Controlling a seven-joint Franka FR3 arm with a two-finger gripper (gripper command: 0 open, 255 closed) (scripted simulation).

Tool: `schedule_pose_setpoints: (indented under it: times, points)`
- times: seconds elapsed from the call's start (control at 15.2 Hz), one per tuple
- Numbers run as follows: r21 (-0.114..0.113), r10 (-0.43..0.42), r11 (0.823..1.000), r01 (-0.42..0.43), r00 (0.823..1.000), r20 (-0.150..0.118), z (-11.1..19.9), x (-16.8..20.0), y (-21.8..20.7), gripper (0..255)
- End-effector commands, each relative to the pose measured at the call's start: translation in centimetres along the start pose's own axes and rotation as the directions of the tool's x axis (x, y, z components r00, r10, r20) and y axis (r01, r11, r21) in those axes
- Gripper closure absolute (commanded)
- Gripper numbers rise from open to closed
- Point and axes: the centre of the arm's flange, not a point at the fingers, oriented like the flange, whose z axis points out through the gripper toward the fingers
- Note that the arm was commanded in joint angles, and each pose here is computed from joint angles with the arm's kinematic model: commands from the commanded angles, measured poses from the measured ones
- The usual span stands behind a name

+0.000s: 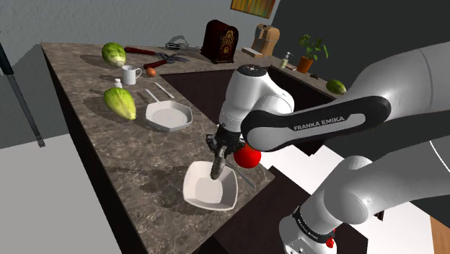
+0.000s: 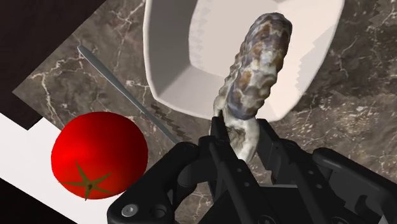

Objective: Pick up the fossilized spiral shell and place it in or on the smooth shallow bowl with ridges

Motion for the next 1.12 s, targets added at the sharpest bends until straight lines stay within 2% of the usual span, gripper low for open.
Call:
schedule_pose_setpoints:
  times: [0.0, 0.79, 1.06]
  points:
    - [0.001, 0.001, 1.000, -0.001, 1.000, 0.000, 0.9, -0.4, 0.3, 255]
    - [0.001, 0.001, 1.000, -0.001, 1.000, 0.000, 7.1, -1.3, 0.1, 255]
    - [0.001, 0.001, 1.000, -0.001, 1.000, 0.000, 7.1, -1.3, 0.1, 255]
